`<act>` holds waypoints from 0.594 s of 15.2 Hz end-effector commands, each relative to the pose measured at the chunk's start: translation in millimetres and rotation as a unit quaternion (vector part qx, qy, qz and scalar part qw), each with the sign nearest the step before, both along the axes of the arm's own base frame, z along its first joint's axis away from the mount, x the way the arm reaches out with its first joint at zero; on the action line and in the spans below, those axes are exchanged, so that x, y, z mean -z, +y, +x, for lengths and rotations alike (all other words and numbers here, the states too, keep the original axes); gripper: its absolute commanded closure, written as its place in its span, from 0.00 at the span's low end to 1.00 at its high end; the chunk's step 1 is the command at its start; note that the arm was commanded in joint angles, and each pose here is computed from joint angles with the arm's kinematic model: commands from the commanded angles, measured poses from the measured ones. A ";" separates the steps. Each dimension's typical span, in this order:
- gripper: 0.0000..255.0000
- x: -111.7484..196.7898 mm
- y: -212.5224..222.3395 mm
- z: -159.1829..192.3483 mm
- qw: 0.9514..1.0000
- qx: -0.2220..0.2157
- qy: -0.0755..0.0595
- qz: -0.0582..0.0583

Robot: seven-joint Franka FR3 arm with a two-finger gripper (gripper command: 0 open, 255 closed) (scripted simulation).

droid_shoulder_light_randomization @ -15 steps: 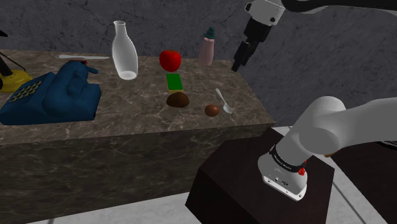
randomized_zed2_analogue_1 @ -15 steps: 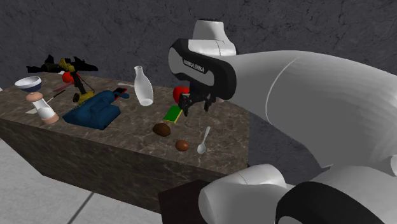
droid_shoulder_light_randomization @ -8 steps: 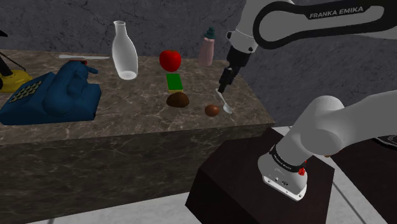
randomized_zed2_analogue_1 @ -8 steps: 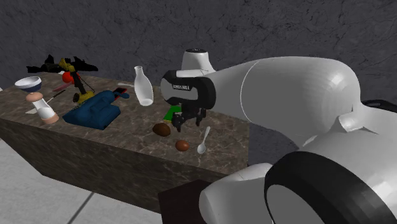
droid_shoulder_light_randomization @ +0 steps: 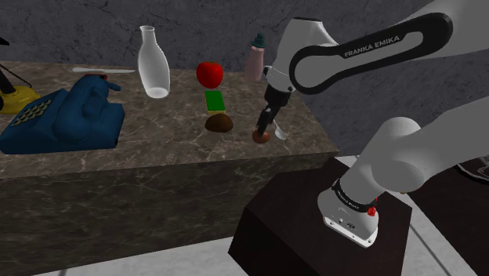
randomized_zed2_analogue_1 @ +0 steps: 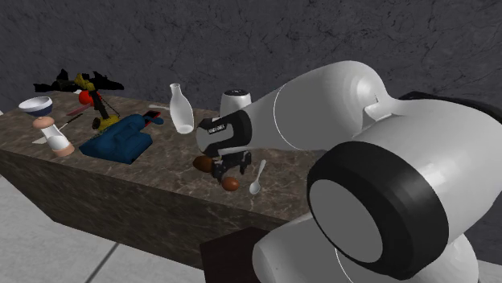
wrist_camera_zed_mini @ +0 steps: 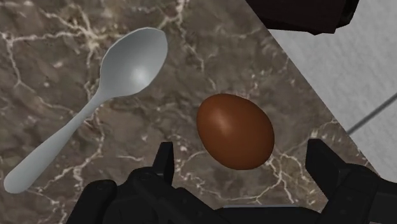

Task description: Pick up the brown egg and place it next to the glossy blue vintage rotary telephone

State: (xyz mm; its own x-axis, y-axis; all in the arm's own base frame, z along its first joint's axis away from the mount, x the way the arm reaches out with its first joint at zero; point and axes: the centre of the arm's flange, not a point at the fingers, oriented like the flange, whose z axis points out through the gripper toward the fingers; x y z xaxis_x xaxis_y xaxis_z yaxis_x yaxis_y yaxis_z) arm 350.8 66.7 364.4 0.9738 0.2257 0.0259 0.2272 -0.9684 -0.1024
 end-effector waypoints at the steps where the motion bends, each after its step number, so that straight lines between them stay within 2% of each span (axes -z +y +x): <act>1: 0.00 11.0 2.7 -0.8 1.000 0.000 0.000 0.000; 5: 0.00 29.7 4.7 -0.8 1.000 0.000 0.000 0.000; 9: 0.00 29.7 4.7 -0.8 1.000 0.000 0.000 0.000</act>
